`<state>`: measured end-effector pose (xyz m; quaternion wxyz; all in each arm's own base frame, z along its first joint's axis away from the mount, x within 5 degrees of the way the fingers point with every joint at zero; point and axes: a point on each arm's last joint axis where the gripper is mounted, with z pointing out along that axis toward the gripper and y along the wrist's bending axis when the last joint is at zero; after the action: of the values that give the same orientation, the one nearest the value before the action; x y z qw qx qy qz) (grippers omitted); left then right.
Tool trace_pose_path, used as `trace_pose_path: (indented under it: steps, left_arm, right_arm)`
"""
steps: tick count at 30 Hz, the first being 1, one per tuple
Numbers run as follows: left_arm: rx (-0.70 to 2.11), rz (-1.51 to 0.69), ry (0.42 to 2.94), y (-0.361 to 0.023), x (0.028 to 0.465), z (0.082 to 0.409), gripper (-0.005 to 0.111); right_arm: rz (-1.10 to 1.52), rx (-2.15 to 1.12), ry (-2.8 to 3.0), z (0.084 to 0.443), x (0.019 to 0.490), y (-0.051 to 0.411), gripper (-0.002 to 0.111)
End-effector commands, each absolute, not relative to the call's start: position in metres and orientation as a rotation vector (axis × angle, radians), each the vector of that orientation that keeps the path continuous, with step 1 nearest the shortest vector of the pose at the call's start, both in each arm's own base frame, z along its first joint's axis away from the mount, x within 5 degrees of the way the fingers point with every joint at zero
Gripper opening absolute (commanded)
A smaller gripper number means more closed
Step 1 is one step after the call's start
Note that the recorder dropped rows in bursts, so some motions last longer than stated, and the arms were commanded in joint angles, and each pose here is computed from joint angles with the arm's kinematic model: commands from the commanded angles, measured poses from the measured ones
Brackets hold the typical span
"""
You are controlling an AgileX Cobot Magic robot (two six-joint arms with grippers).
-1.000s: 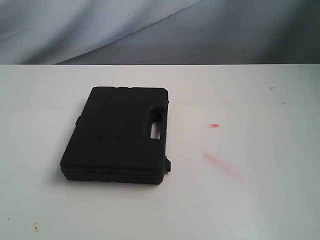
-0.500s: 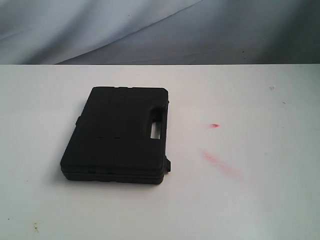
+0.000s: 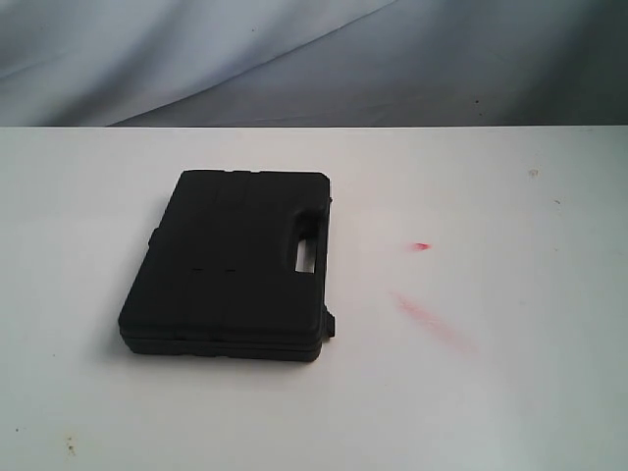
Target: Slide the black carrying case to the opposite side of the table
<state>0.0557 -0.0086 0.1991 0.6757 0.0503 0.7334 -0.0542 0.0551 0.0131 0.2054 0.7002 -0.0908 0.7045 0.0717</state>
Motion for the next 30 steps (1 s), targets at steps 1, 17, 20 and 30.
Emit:
trace_pose_path:
  steps: [1,17,20,30]
  left_arm:
    - [0.105,-0.123,1.636,-0.0083,0.0557,0.1992,0.000]
    - [0.106,-0.122,1.636,-0.0083,0.0557,0.1992,0.000]
    - [0.106,-0.122,1.636,-0.0083,0.0557,0.1992,0.000]
    - [0.106,-0.122,1.636,-0.0083,0.0557,0.1992,0.000]
  right_arm:
    - [0.153,-0.200,1.566,0.2048,0.0550,0.0127,0.000]
    - [0.153,-0.200,1.566,0.2048,0.0550,0.0127,0.000]
    - [0.153,-0.200,1.566,0.2048,0.0550,0.0127,0.000]
    - [0.198,-0.159,1.553,0.2064,0.0550,0.0130,0.000]
